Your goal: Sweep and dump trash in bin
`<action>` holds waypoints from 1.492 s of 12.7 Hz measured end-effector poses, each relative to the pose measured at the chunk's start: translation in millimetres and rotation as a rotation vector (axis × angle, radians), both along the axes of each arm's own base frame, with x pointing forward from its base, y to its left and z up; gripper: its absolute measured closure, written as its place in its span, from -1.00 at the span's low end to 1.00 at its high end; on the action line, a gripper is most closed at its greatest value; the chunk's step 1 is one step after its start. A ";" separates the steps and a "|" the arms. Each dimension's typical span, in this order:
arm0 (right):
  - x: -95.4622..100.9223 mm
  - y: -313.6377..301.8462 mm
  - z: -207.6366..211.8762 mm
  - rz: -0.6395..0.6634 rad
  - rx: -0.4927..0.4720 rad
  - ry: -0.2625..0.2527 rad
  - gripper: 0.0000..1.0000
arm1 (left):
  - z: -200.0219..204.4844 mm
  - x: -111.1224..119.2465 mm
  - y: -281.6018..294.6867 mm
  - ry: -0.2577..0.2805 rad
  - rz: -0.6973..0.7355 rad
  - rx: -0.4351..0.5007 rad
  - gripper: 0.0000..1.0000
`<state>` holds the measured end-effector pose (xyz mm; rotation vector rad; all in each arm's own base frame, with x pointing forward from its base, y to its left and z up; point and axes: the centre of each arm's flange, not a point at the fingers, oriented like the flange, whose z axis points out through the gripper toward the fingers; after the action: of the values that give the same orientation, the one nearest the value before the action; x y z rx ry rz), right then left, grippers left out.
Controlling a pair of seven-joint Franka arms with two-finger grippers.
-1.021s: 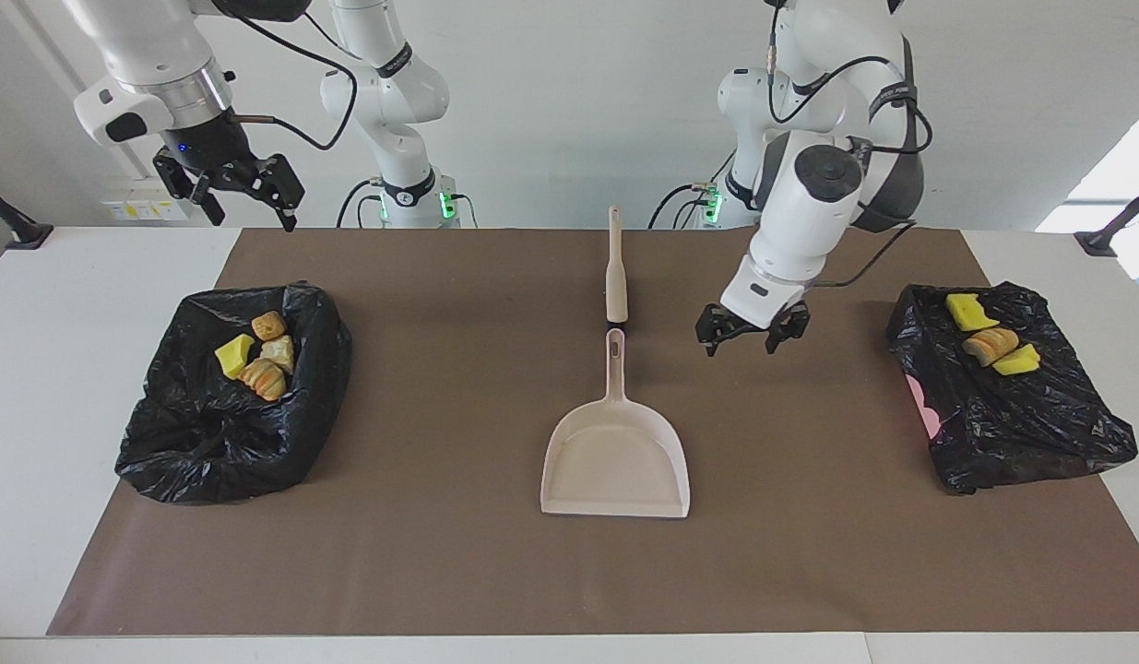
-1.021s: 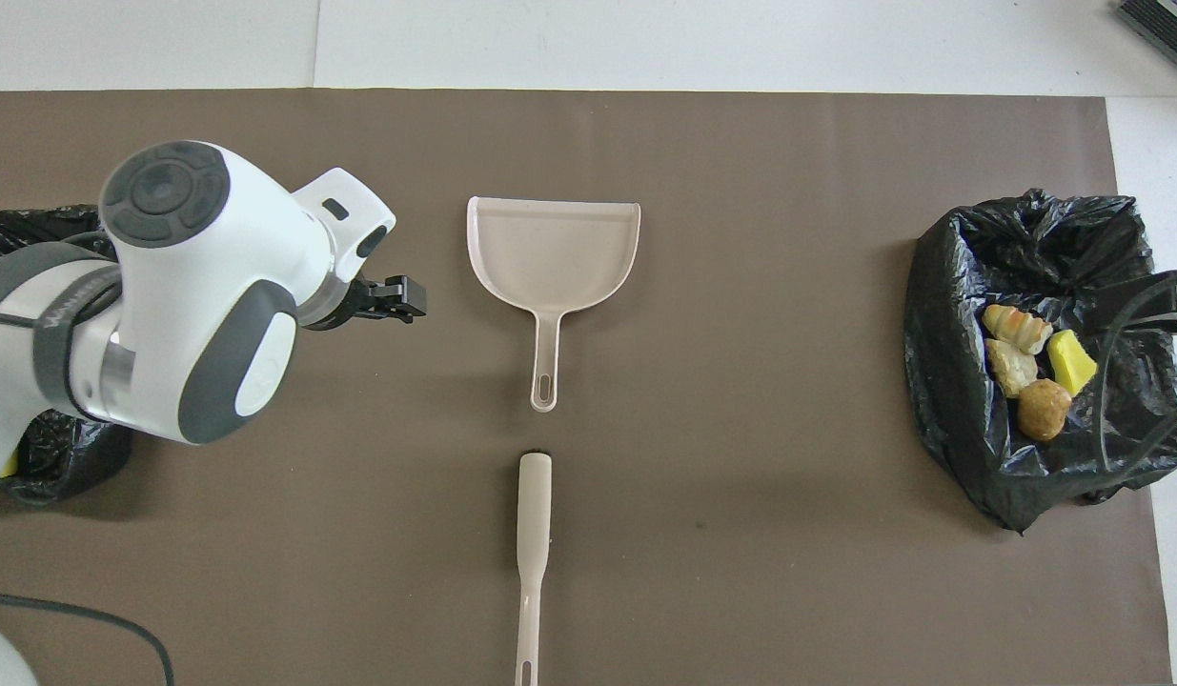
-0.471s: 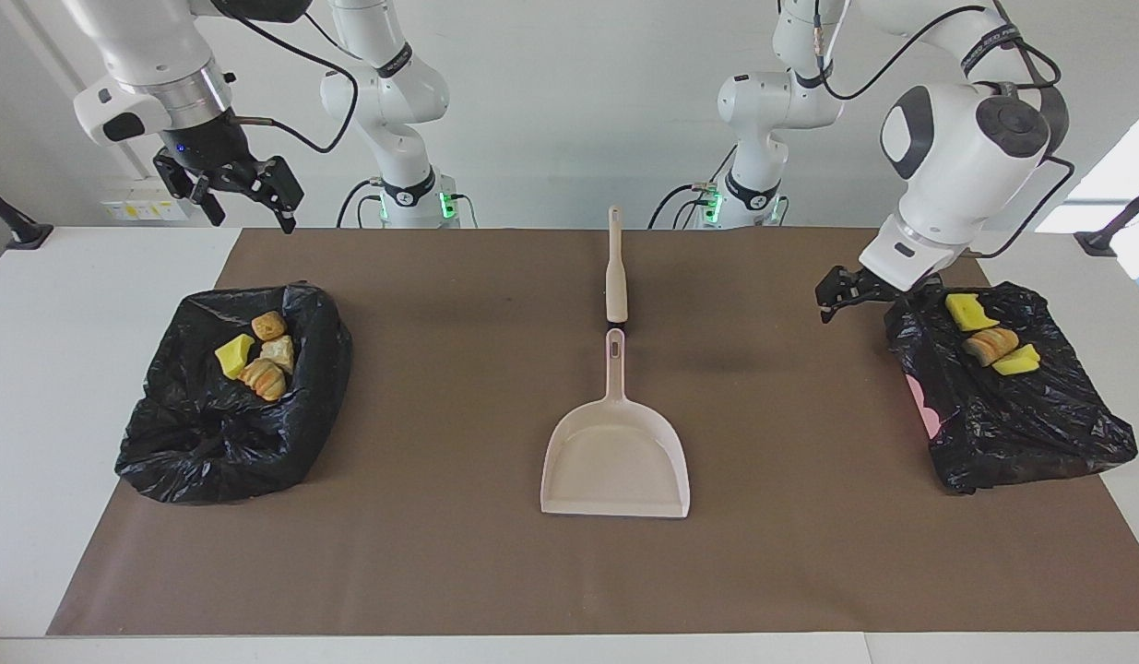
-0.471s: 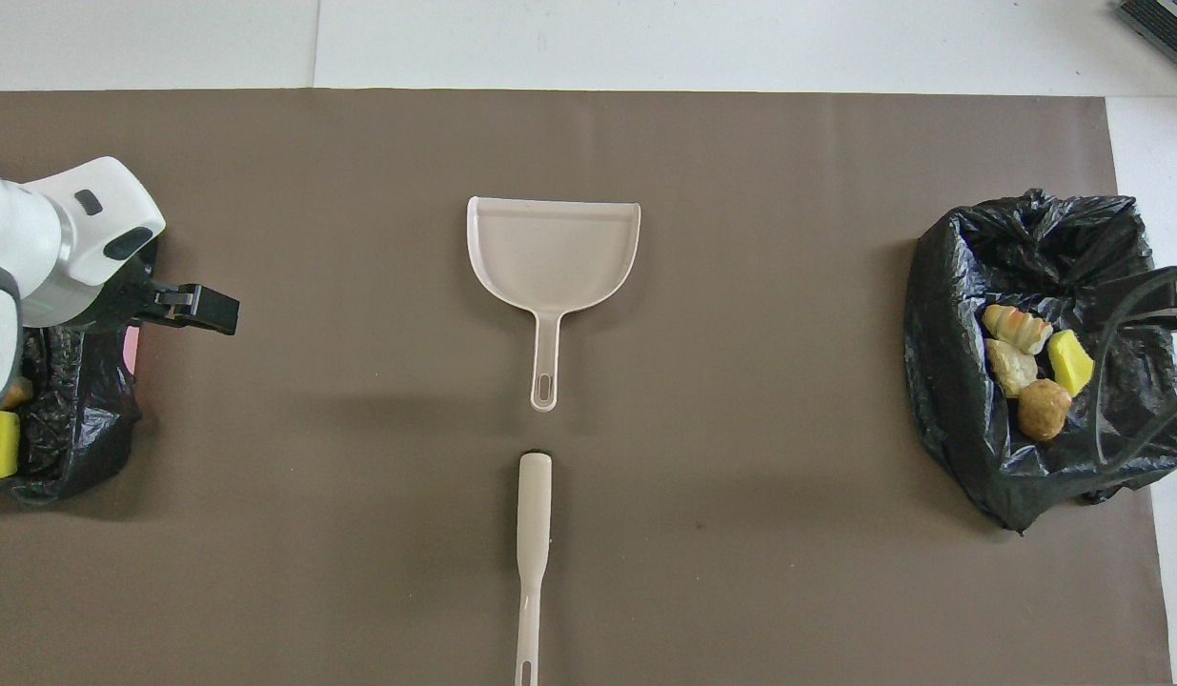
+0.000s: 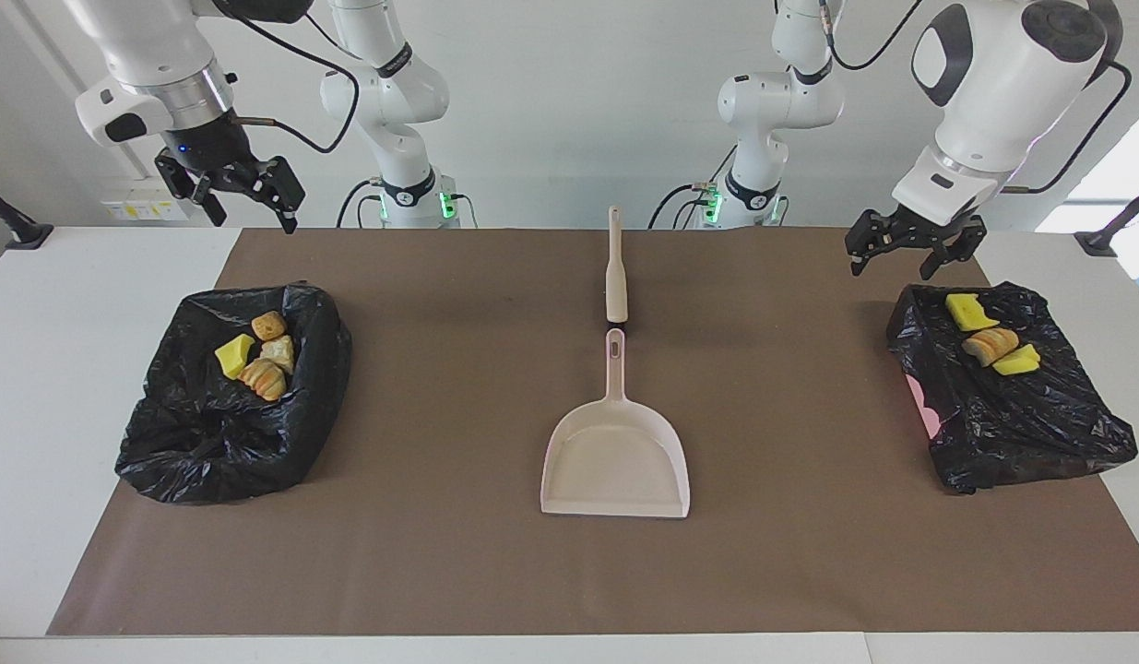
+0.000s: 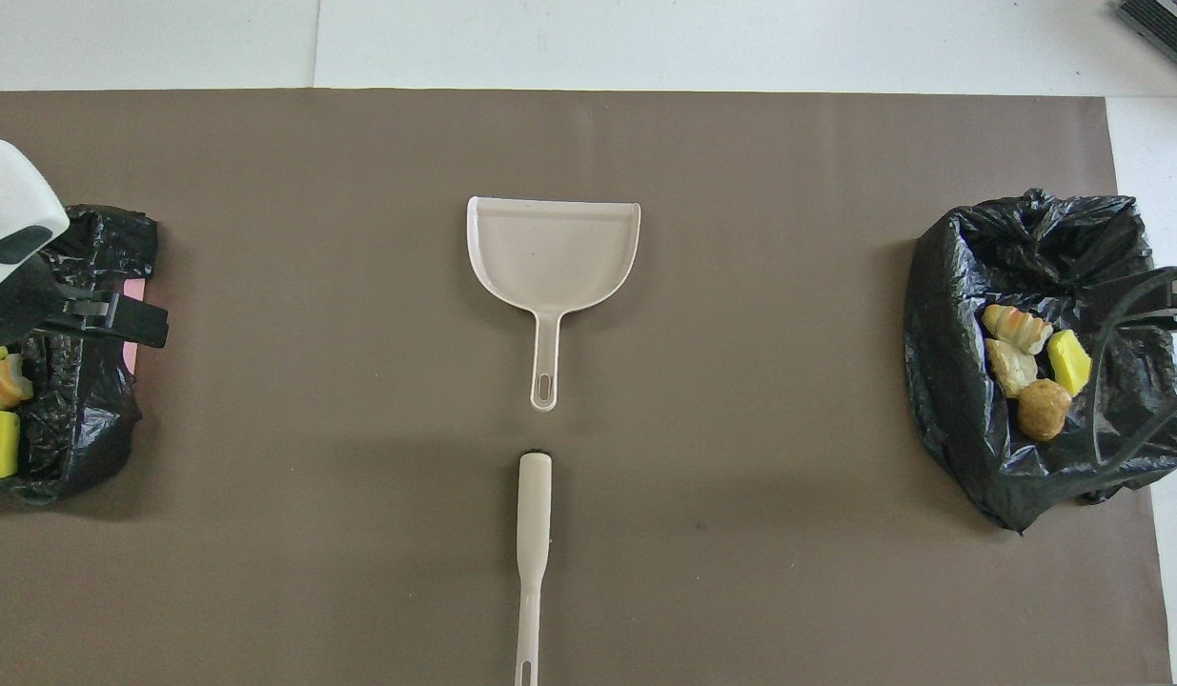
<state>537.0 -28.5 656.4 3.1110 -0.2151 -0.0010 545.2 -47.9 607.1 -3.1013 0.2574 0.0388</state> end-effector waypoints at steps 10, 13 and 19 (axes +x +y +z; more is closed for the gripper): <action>0.1 0.8 -1.0 0.002 0.000 0.002 -1.00 | 58.5 -27.9 -0.1 -0.063 -0.009 -0.002 -1.00; 0.1 0.8 -1.0 0.002 0.000 0.002 -1.00 | 58.8 -27.8 2.6 -0.062 -0.001 -0.015 -1.00; 0.0 0.1 -1.0 0.000 0.000 0.002 -1.00 | 59.3 -28.3 3.0 -0.062 0.042 -0.025 -1.00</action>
<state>537.0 -28.4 655.4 3.1110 -0.2148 -0.0043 516.8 -44.9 666.4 -3.1261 0.1921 -0.0607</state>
